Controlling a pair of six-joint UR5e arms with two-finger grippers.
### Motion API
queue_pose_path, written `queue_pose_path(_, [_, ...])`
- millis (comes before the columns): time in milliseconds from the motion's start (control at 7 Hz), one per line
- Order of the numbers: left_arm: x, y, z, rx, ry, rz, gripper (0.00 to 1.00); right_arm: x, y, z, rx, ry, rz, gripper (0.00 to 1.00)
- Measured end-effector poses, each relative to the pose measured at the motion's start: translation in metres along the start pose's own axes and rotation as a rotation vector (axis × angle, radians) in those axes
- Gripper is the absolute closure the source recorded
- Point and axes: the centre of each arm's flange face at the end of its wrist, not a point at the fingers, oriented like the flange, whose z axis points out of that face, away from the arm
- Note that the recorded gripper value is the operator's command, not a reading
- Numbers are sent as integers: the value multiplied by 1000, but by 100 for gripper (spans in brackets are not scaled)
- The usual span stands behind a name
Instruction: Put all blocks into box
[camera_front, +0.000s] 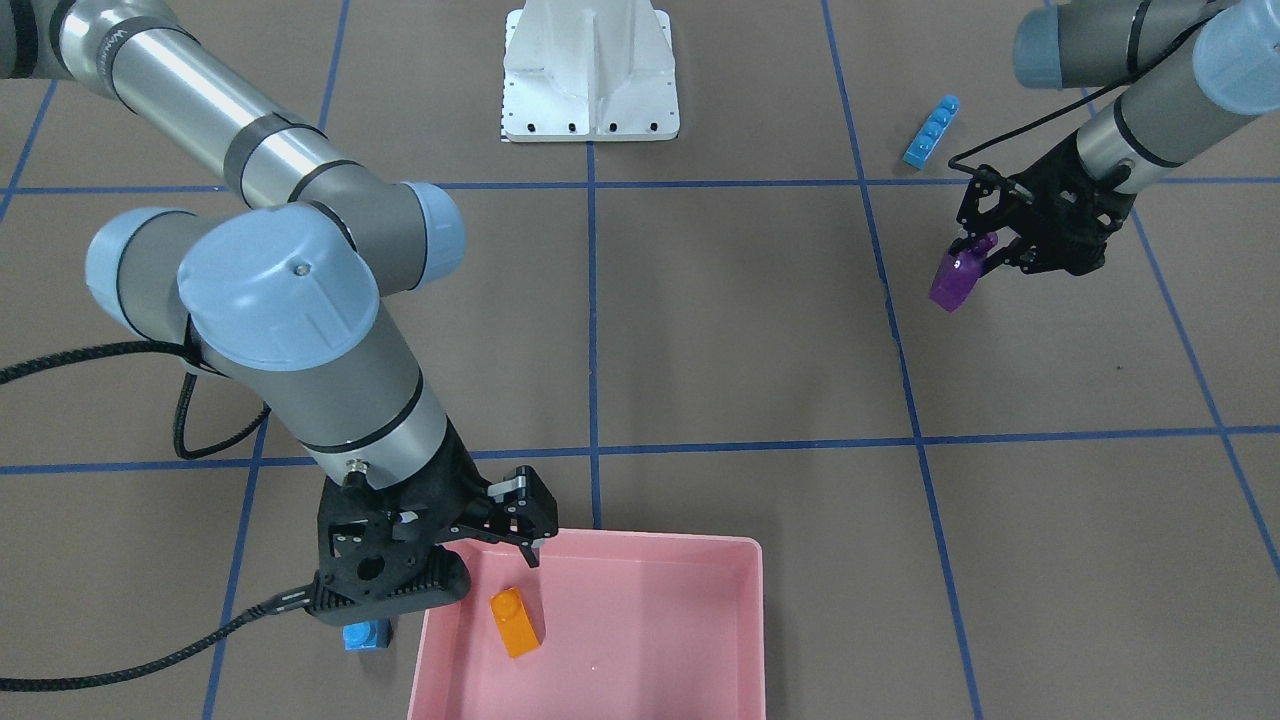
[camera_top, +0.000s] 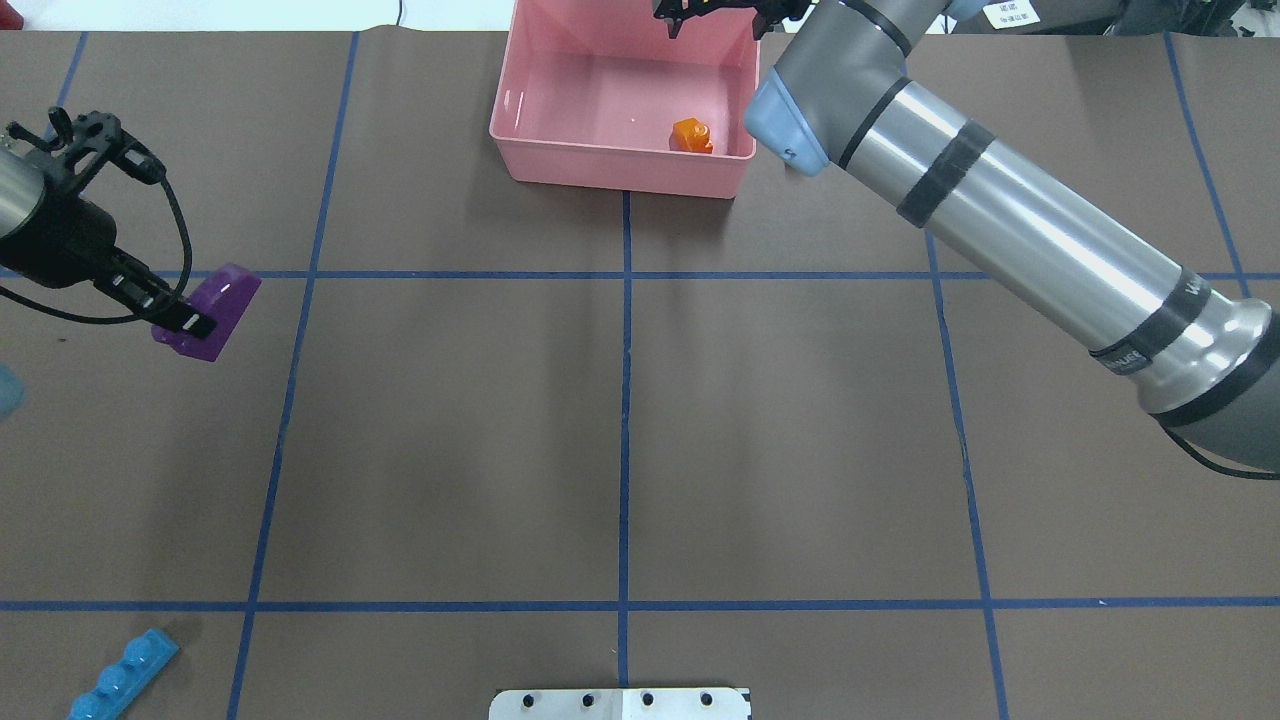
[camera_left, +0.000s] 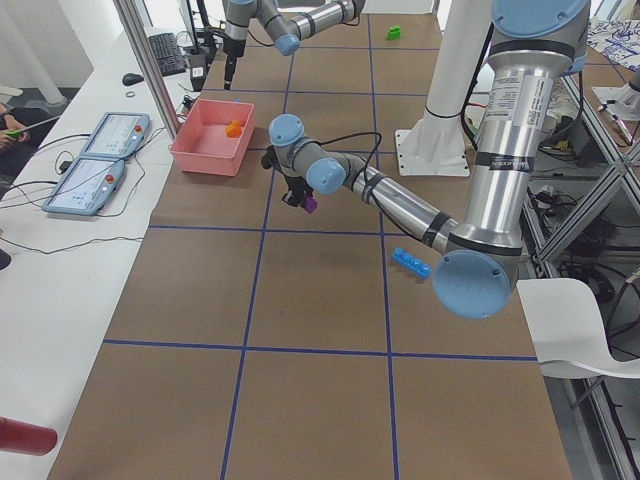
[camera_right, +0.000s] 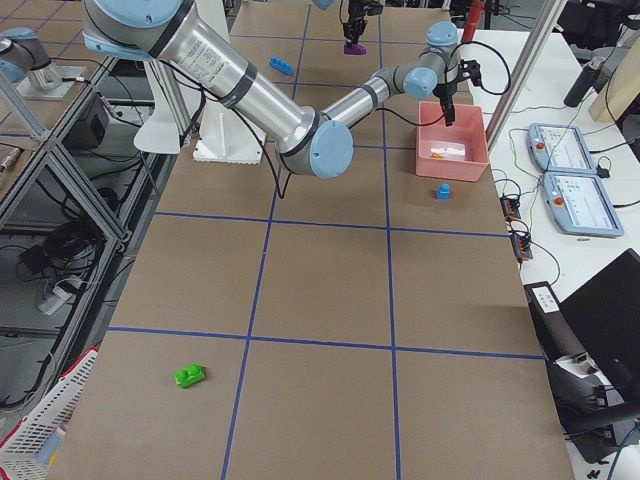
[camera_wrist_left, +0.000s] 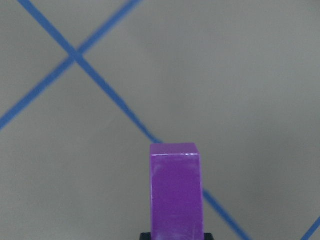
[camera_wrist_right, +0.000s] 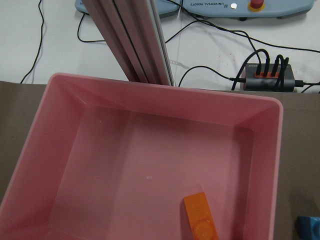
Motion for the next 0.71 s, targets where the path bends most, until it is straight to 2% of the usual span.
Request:
queue_pose_path(286, [28, -43, -20, 130, 5, -131, 100, 59, 21, -29, -5, 19, -60, 1])
queue_pose_path(714, [64, -141, -36, 264, -16, -305, 100, 126, 27, -35, -4, 60, -246, 1])
